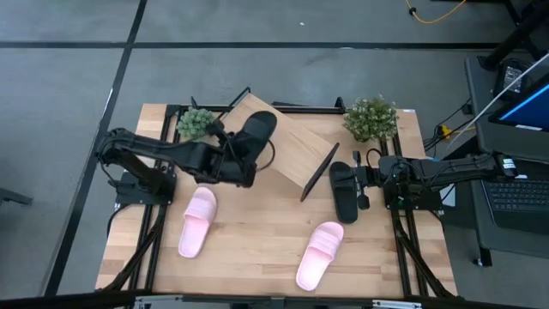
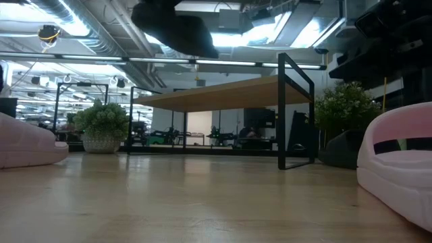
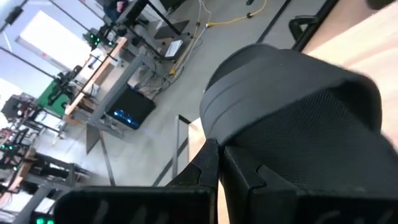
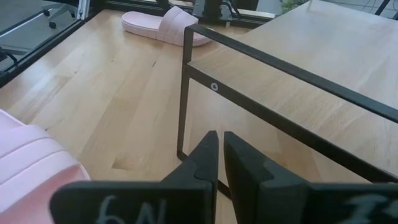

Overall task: Pick and place slides into the shelf
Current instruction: Put the left black slide on the shelf

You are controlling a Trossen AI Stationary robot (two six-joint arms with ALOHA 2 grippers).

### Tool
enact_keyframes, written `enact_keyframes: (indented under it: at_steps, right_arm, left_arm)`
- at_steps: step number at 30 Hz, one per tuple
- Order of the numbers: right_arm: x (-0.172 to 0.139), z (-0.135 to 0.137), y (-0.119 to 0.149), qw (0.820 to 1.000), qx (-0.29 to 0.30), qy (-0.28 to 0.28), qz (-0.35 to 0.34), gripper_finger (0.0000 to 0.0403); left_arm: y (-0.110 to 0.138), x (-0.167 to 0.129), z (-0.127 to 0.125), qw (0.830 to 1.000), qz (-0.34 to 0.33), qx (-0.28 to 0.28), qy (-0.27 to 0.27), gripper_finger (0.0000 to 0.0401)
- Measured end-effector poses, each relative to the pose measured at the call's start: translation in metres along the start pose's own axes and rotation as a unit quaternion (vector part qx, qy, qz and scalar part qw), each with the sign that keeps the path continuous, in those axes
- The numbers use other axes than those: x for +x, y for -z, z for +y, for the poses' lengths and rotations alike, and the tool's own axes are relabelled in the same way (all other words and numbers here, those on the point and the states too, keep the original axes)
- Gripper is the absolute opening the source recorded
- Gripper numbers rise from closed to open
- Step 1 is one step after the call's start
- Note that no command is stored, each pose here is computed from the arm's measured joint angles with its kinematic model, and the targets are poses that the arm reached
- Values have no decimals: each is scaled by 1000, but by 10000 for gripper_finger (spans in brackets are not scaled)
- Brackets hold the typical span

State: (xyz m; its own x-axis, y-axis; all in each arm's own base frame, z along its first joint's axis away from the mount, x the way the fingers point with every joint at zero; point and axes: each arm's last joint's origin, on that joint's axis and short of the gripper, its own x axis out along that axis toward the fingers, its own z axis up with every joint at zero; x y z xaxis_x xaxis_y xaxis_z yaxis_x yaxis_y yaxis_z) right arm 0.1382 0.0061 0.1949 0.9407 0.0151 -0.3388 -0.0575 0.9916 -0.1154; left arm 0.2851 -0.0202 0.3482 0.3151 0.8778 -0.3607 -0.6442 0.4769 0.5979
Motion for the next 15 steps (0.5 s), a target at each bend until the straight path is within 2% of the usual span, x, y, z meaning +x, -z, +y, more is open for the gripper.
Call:
enact_keyframes:
  at_steps: [6, 15]
  right_arm:
    - [0, 0, 0, 1000, 0, 0, 0, 29]
    - [0, 0, 0, 1000, 0, 0, -1, 29]
  left_arm:
    - [-7, 4, 20, 1000, 0, -12, 27, 0]
    - [-29, 29, 30, 995, -31, 4, 95, 0]
